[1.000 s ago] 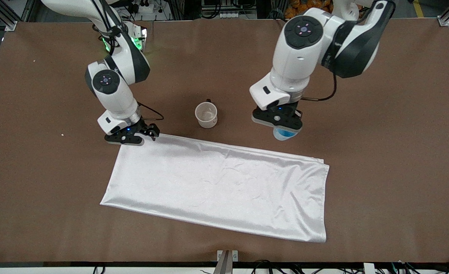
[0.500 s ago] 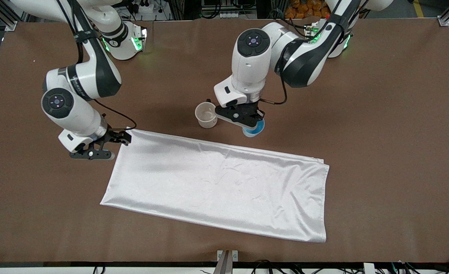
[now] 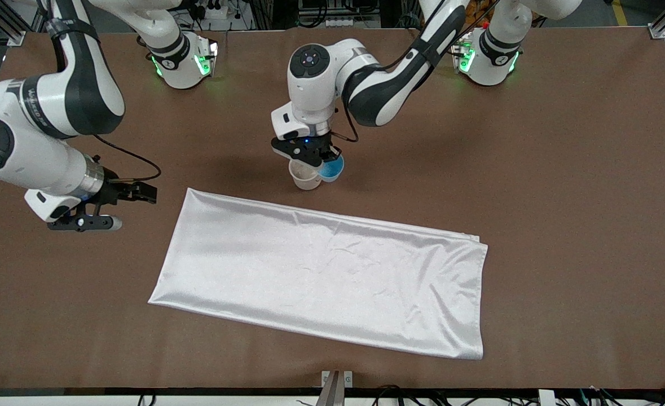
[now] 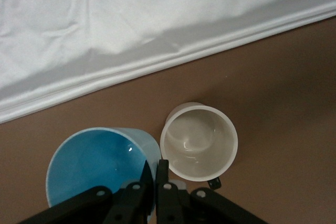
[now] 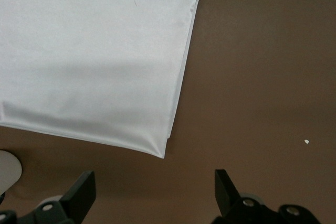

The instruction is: Place blue cup into white mug on table

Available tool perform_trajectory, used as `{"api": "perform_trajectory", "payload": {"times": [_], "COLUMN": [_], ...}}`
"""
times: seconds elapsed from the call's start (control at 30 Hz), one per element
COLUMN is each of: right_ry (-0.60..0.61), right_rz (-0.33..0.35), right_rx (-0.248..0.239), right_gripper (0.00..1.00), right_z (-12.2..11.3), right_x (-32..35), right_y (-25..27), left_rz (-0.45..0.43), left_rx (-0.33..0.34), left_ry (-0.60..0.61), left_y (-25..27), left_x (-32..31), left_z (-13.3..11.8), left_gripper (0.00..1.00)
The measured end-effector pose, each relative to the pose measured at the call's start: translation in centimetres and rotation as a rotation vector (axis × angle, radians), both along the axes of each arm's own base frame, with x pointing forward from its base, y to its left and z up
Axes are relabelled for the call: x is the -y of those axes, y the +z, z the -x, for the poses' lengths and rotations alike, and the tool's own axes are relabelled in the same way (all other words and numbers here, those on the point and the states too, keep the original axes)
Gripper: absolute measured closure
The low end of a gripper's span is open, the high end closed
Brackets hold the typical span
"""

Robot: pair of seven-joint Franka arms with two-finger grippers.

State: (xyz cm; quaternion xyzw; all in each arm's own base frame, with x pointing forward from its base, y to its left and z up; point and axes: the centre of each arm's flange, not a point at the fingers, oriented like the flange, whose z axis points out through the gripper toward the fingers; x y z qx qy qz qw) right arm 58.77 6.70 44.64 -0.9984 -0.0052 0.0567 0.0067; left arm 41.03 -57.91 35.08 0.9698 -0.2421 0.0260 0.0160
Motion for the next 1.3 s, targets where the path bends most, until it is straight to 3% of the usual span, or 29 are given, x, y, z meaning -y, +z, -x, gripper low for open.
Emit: {"api": "perform_trajectory", "payload": {"times": [0.43,0.7,0.93,1.3], "right_ry": [0.003,-0.004,-0.011,-0.007], "right_rz": [0.016,0.013,0.011,0.004], "right_rx": [0.020,0.057,0.074,0.134], "right_gripper": [0.00,0.00,0.00,0.00], "right_z": [5.9,5.6,5.1,4.7], "right_x": [0.2,0.5,1.2,1.2], "right_y": [2.9,4.8,8.7,15.0], "left_rz": [0.026,0.042,0.043,0.032], "left_rx": [0.013,0.016,0.012,0.009], "left_ry": [0.024,0.045,0.062,0.061], "left_y": [-0.8,-2.3,-3.2,-4.9], "left_x": [2.4,3.8,4.8,4.9], "left_z": [0.4,1.1,2.3,2.3], "left_gripper": [0.95,0.95,0.95,0.95]}}
